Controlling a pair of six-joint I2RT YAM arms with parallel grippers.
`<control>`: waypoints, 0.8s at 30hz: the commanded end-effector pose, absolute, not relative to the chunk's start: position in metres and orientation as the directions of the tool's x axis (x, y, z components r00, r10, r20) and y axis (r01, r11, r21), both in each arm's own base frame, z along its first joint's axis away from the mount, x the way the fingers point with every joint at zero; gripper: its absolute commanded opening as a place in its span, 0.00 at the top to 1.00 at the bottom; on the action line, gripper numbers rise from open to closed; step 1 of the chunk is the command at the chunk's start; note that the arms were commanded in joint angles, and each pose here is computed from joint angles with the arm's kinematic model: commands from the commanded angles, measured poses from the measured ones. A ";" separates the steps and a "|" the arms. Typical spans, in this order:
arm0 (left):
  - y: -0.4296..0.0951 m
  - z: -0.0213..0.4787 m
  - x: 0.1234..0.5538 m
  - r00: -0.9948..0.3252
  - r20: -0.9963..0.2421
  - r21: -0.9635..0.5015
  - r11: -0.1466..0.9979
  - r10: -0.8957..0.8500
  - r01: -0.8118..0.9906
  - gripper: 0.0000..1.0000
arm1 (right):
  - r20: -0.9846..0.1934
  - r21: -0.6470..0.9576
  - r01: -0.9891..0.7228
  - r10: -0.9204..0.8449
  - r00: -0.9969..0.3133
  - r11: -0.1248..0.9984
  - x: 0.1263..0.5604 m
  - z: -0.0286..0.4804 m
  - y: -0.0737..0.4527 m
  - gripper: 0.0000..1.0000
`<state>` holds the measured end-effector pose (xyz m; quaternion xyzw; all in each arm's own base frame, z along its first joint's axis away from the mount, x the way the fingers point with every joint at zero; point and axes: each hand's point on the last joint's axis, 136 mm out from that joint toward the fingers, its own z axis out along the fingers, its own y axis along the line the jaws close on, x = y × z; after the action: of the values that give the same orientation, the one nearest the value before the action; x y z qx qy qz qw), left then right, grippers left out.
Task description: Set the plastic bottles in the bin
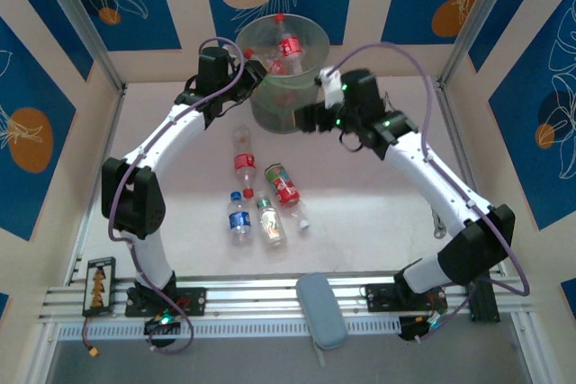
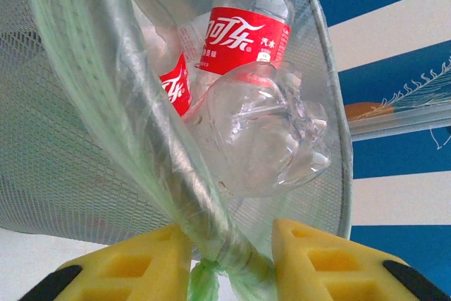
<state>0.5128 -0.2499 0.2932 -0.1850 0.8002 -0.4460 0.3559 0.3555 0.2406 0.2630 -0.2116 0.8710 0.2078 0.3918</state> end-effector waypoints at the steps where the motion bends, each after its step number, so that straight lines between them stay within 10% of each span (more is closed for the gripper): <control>1: -0.248 0.293 0.506 -0.687 -0.419 -0.823 0.568 -0.593 0.012 0.65 | -0.673 0.178 -0.464 -0.237 -0.701 0.868 0.333 0.219 0.225 0.25; 24: -0.248 0.295 0.505 -0.672 -0.393 -0.851 0.524 -0.628 0.008 0.65 | -0.342 0.197 -0.436 -0.355 -0.870 0.878 0.299 0.053 0.301 0.25</control>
<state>0.5114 -0.2490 0.2937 -0.1890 0.7979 -0.4469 0.3576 0.2919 0.2875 0.0471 -0.2148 0.9588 0.1222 0.1401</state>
